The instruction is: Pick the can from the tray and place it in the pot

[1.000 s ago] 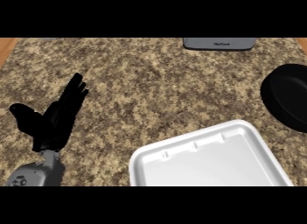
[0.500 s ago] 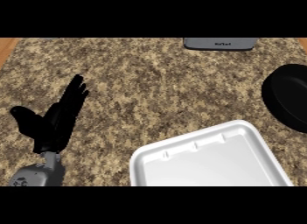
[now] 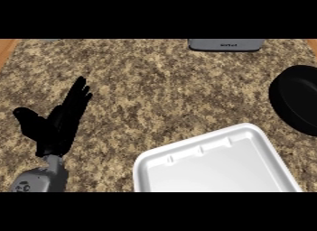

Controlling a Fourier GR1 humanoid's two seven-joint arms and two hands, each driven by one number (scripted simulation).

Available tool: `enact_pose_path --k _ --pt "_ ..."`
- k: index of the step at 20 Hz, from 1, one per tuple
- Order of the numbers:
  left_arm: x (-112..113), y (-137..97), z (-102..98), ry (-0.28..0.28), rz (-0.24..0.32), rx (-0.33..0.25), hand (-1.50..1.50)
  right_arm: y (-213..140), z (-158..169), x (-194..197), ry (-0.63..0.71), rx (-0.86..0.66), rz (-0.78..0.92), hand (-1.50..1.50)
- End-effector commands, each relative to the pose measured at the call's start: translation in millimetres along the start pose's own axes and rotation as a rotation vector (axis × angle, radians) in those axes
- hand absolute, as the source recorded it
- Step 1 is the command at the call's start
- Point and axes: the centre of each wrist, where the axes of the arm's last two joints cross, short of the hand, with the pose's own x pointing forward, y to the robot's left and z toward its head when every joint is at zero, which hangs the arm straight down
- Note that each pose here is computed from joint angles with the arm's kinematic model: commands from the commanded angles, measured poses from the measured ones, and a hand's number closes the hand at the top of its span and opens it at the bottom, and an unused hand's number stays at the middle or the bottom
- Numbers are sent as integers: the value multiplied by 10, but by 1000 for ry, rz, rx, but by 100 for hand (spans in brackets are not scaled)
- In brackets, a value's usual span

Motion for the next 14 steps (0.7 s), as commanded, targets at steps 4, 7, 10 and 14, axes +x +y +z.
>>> enact_pose_path --k 4,7,10,14 --pt "208 -155 -57 -9 -3 7 0 272 -168 -130 25 17 -266 -150" --pt "81 -144 84 -5 13 0 0 103 -159 -220 -50 -135 -409 -150" --pt "-8 62 93 -1 2 27 0 -199 -68 -320 -76 -310 -487 -150" --pt "34 162 -48 -4 5 19 0 -421 -74 -458 -38 -401 -533 -150"
